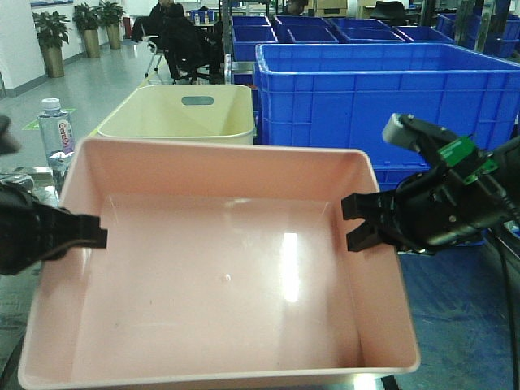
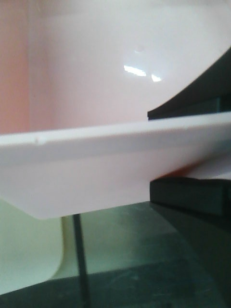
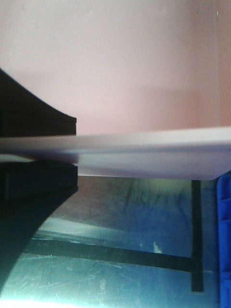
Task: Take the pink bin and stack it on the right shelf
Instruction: 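Hold the pink bin with both grippers while the base drives to the table, then lower the pink bin onto the metal table with both grippers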
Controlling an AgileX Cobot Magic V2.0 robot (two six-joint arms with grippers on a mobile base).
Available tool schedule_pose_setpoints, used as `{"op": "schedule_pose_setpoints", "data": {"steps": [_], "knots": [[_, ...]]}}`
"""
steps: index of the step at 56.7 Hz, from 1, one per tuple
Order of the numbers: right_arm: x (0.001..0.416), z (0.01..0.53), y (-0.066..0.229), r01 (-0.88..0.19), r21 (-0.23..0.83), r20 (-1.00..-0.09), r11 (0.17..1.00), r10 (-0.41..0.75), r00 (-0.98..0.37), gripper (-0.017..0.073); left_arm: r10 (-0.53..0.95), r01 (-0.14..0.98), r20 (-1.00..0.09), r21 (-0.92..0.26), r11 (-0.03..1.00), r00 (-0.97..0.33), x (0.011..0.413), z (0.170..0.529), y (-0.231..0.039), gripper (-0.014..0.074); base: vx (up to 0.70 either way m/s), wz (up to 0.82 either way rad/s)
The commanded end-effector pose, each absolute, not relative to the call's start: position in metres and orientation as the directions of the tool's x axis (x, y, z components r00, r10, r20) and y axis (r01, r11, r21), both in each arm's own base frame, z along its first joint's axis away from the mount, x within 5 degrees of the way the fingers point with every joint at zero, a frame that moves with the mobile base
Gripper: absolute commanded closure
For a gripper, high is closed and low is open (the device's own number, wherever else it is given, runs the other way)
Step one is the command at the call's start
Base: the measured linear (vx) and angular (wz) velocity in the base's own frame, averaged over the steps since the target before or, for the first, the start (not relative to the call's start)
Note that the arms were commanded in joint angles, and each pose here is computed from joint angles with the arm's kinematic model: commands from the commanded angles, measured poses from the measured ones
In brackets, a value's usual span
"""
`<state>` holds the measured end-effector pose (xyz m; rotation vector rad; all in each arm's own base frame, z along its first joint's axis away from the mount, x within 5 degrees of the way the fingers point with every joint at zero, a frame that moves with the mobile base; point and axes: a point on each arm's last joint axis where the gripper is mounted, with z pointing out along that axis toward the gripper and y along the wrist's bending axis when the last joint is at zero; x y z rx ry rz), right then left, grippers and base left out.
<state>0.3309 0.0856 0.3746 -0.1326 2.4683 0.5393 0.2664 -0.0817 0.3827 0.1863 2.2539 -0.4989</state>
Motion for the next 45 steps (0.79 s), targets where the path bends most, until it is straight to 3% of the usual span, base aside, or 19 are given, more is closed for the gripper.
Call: {"op": "schedule_pose_setpoints", "data": {"steps": [1,20,30,45], "knots": [[0.341,0.385,0.078,-0.207,0.335,-0.653,0.919,0.068,-0.754,0.0487,-0.032,0.283,-0.777,-0.267,0.921,-0.629,0.276,0.383,-0.08,0.0587,0.0,0.0],[0.369,0.338,0.083,-0.165,0.343,-0.538,0.925,0.049,-0.842,0.0223,-0.01,0.242,-0.676,-0.278,0.929,-0.736,0.309,0.338,-0.087,0.0464,0.0,0.0],[0.371,0.333,0.082,-0.162,0.336,-0.526,0.928,0.042,-0.85,0.0096,-0.005,0.233,-0.651,-0.28,0.932,-0.759,0.316,0.327,-0.089,0.0282,0.0,0.0],[0.372,0.335,0.084,-0.15,0.359,-0.535,0.921,0.072,-0.842,0.0067,-0.015,0.232,-0.671,-0.277,0.932,-0.741,0.317,0.329,-0.088,0.0074,0.0,0.0]]}}
